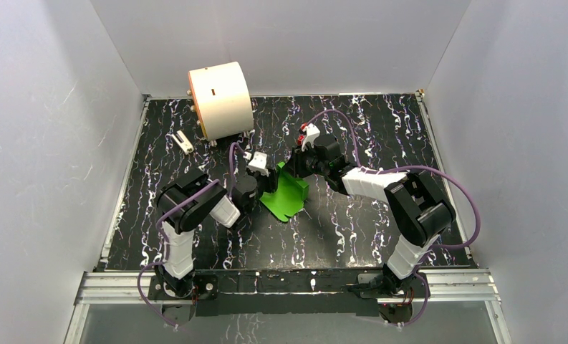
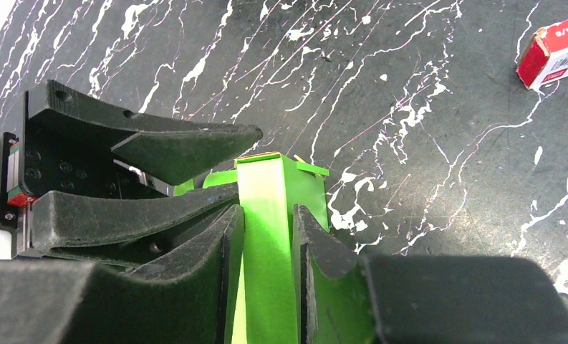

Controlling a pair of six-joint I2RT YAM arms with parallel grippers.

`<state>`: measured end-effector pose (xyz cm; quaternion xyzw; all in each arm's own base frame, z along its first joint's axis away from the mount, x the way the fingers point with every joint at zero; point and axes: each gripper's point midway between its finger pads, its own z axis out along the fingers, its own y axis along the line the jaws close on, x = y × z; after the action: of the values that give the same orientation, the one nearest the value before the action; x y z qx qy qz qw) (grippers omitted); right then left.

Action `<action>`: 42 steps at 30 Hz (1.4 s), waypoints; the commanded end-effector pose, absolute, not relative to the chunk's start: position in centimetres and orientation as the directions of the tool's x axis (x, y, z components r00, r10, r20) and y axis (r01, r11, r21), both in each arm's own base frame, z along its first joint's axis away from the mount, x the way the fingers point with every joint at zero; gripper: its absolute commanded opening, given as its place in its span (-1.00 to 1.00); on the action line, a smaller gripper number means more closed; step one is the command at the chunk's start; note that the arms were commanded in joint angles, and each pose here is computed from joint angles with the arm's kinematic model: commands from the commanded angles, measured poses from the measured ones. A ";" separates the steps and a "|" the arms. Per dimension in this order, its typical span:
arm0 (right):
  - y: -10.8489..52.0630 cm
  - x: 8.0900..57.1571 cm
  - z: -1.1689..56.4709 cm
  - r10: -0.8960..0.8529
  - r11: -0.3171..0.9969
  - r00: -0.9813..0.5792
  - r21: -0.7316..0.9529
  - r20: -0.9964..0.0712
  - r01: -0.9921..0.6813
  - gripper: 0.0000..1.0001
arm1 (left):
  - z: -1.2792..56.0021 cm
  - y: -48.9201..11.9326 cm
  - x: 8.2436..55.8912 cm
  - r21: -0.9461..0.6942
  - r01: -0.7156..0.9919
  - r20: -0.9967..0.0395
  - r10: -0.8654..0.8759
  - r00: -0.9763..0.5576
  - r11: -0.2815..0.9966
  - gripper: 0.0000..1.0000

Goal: Fold the paper box

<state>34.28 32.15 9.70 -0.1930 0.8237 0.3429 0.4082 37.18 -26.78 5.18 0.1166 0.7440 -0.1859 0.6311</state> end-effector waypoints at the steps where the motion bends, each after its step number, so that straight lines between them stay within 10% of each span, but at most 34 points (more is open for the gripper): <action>1: 31.6 33.2 8.7 -0.079 0.695 -0.617 0.401 -0.783 -0.597 -0.30 | 7.6 -27.6 38.6 -0.117 0.424 -0.992 -0.090 -0.085 0.898 -0.20; 42: 30.7 32.5 6.1 -0.128 0.728 -0.661 0.383 -0.739 -0.569 -0.38 | 9.2 -22.4 40.7 -0.194 0.107 -0.978 -0.201 0.051 0.975 -0.92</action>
<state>34.40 32.15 9.72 -0.2012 0.8209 0.3377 0.4143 38.24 -27.78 5.11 0.0694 0.7300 -0.1874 0.6536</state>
